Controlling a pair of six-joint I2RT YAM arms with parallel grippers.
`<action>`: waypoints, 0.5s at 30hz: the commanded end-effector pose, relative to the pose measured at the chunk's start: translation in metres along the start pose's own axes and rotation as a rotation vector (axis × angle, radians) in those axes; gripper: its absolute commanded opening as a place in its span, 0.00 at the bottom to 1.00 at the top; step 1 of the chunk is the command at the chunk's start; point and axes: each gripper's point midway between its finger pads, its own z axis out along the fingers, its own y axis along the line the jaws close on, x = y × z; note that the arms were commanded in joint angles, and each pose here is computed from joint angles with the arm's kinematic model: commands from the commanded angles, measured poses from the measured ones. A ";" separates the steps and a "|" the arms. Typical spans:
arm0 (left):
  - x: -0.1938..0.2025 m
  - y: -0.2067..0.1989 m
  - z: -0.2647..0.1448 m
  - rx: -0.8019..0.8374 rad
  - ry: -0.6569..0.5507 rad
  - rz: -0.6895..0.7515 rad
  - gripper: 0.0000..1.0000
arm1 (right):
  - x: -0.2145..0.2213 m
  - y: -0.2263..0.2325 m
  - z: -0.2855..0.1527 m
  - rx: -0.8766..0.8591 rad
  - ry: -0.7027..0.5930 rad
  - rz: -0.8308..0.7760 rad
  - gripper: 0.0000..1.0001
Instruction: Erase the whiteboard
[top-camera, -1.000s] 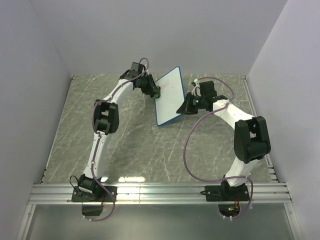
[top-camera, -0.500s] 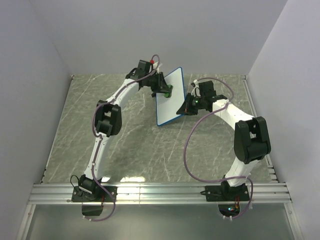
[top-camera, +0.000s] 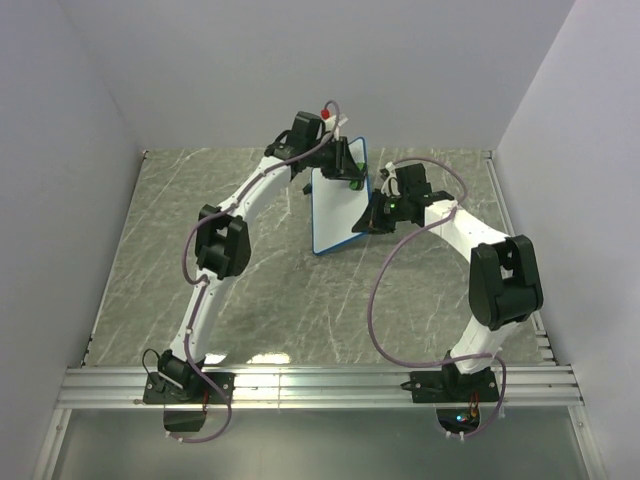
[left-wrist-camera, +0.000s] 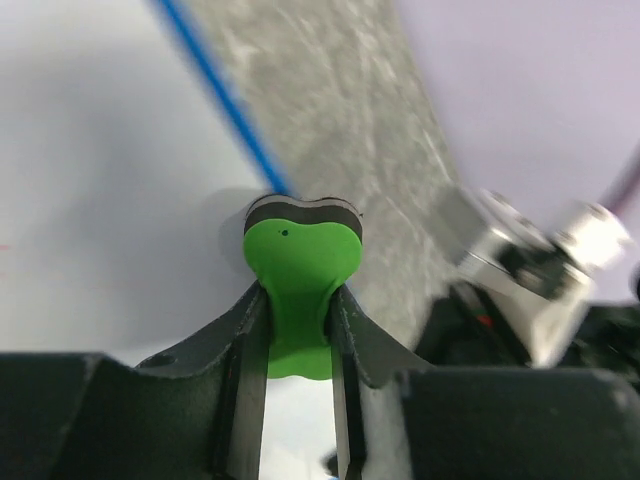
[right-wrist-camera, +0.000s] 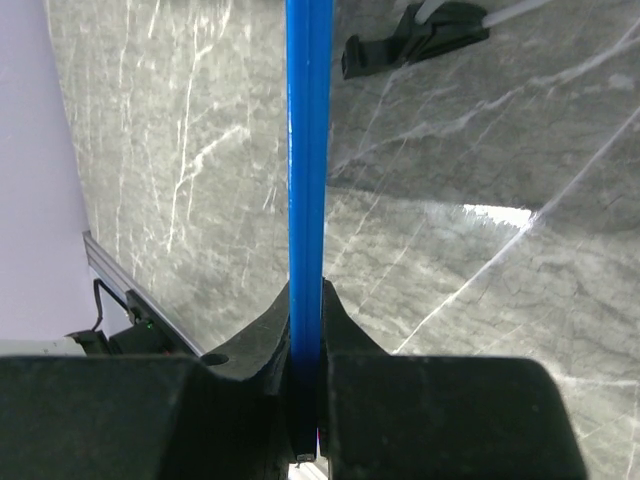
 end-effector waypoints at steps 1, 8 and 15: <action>0.016 0.067 0.016 -0.154 0.015 -0.070 0.00 | 0.090 -0.012 0.001 0.069 0.284 -0.114 0.00; 0.028 0.125 0.014 -0.236 0.034 -0.121 0.00 | 0.113 -0.004 -0.027 0.066 0.315 -0.175 0.00; 0.093 0.172 0.030 -0.301 0.166 -0.228 0.00 | 0.114 -0.007 -0.028 0.083 0.325 -0.168 0.00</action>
